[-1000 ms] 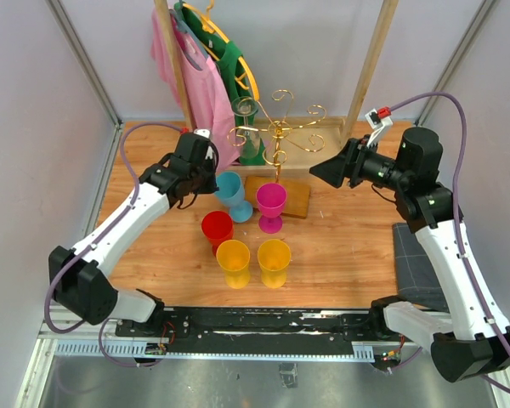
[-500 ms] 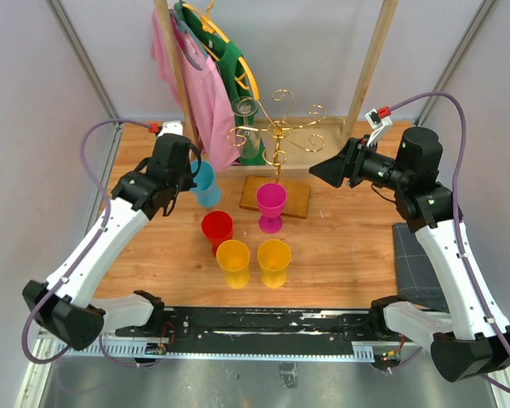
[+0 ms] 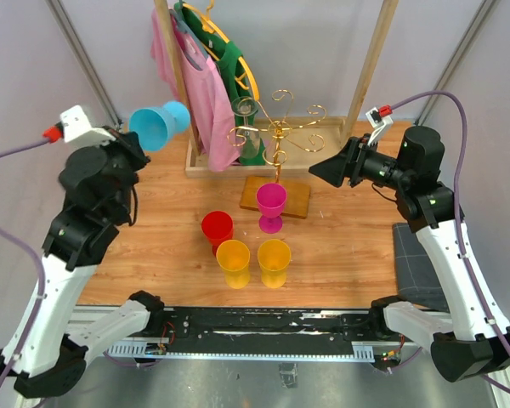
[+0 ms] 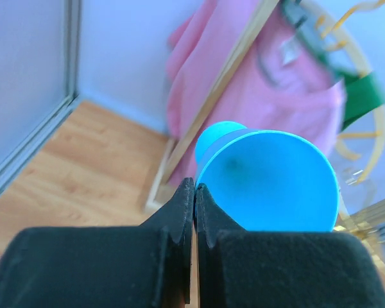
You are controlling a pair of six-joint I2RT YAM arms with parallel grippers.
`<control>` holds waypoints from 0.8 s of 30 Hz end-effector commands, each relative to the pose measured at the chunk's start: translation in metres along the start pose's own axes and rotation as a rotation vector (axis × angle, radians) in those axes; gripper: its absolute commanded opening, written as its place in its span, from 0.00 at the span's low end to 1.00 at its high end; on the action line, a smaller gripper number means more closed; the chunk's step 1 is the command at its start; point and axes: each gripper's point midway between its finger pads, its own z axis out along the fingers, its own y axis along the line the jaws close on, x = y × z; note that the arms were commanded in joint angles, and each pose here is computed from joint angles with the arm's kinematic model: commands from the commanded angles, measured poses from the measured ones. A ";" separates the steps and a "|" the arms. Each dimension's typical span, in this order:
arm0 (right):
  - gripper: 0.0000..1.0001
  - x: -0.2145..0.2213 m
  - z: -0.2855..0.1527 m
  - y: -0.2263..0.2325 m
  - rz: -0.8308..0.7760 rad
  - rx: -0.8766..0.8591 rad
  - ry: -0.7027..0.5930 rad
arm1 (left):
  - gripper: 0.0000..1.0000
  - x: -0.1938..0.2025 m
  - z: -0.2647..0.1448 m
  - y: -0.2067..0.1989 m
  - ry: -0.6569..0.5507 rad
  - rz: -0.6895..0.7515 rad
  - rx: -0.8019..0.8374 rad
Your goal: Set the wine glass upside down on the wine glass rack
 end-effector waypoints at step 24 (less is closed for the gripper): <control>0.65 -0.045 -0.021 0.040 -0.154 -0.071 -0.139 | 0.00 -0.069 -0.133 -0.199 0.110 -0.643 1.386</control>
